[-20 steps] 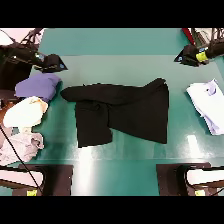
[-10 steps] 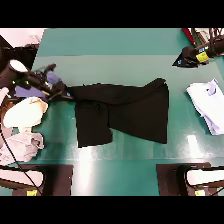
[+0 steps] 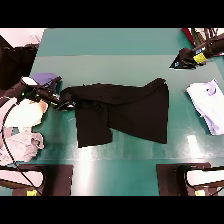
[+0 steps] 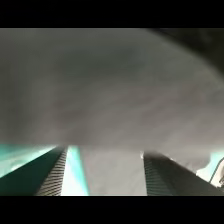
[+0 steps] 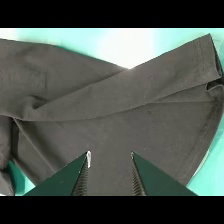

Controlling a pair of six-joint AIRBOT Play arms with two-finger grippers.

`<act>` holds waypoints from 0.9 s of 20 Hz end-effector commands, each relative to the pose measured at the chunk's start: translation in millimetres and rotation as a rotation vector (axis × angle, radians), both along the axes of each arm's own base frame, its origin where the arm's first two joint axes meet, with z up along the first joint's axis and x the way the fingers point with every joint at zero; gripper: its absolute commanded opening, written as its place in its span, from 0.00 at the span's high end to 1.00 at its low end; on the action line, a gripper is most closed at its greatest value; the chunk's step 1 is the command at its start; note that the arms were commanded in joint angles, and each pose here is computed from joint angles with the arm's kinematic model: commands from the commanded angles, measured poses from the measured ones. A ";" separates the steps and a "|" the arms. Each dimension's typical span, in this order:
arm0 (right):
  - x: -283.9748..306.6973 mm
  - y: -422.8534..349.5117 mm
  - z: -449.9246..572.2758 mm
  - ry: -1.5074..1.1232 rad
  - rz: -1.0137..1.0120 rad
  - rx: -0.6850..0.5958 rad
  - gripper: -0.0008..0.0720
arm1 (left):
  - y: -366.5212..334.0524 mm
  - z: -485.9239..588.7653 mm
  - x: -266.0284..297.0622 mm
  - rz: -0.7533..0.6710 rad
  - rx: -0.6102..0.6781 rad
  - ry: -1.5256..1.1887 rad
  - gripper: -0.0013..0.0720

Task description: Fold the shirts.

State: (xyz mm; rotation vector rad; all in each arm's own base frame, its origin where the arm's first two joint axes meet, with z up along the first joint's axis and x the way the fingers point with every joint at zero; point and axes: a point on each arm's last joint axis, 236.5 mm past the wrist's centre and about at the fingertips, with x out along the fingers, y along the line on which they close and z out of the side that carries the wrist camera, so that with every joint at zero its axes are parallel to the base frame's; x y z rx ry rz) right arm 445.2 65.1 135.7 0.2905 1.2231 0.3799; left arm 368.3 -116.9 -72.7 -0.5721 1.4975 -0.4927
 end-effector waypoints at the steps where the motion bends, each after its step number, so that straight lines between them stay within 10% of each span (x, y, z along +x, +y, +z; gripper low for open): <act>1: -3.5 1.1 -1.0 0.014 0.008 0.000 0.57 | -17.7 -7.6 1.0 -0.042 0.035 -0.037 0.24; 3: -10.5 1.6 -2.9 0.042 0.022 -0.002 0.57 | -28.5 -8.2 -0.7 -0.066 0.038 -0.045 0.37; 4: -14.7 1.9 -3.9 0.058 0.030 -0.003 0.57 | -30.7 -7.5 -2.5 -0.074 0.036 -0.042 0.75; 5: -21.6 2.3 -4.7 0.083 0.043 -0.004 0.57 | -32.0 -6.4 -5.1 -0.080 0.029 -0.033 0.94; 16: -190.7 -13.0 -125.7 0.388 -0.099 0.018 0.57 | -29.9 88.5 15.8 -0.123 0.050 -0.273 0.95; 18: -230.2 -12.3 -157.4 0.463 -0.154 0.046 0.36 | -30.5 88.6 12.7 -0.131 0.047 -0.264 0.95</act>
